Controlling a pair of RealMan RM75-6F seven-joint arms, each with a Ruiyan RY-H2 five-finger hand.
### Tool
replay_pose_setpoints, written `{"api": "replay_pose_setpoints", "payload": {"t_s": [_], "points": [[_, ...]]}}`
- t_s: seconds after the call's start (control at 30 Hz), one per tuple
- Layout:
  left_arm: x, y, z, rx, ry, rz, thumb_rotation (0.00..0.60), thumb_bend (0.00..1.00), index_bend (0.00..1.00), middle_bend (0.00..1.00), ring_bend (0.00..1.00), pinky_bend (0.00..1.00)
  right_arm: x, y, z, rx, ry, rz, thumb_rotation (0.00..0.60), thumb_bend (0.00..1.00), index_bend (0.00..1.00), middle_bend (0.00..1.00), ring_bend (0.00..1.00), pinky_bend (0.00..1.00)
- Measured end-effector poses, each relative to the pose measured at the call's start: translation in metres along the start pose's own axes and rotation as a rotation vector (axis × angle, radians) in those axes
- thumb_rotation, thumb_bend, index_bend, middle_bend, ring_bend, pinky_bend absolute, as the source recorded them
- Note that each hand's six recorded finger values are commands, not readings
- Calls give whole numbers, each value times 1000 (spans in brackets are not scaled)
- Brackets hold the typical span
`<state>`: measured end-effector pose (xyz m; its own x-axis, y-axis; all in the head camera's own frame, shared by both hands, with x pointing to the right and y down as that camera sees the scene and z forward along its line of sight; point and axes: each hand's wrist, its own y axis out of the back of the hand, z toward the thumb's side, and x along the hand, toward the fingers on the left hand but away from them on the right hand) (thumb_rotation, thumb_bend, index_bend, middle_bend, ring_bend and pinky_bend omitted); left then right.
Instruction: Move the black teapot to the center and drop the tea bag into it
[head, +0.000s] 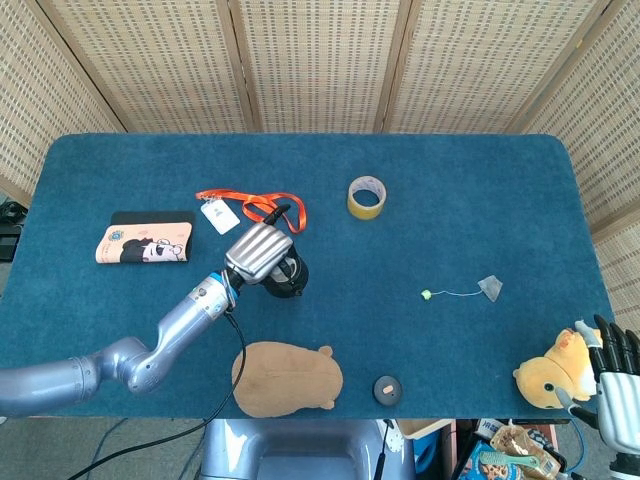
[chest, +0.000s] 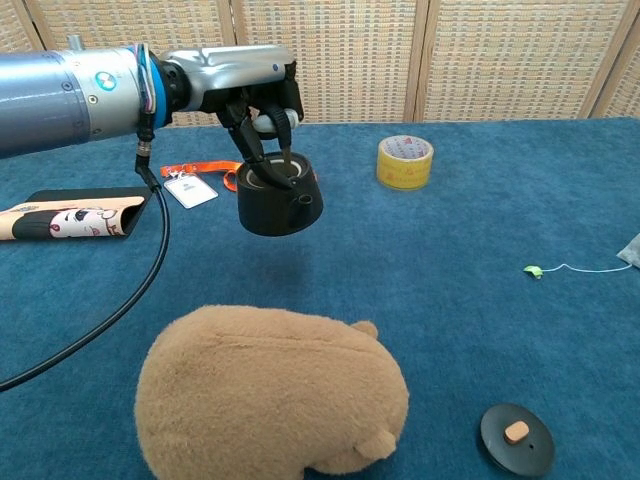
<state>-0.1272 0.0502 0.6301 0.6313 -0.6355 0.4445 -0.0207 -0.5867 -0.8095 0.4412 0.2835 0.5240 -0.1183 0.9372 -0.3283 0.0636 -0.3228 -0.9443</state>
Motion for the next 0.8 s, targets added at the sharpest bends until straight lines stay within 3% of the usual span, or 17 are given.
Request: {"api": "replay_pose_setpoints", "payload": {"t_s": [0.33,0.8], "points": [[32,-10,39,22,-61,-25,600,102,958,866,724,0,2,-2,-2,2,-14,8,600,180,140,113,0,1],[68,-34,78,52,-80,-66,600,101,943,833,694,0,3,-3,-7,2,-32,14,600,180,140,113,0,2]]}}
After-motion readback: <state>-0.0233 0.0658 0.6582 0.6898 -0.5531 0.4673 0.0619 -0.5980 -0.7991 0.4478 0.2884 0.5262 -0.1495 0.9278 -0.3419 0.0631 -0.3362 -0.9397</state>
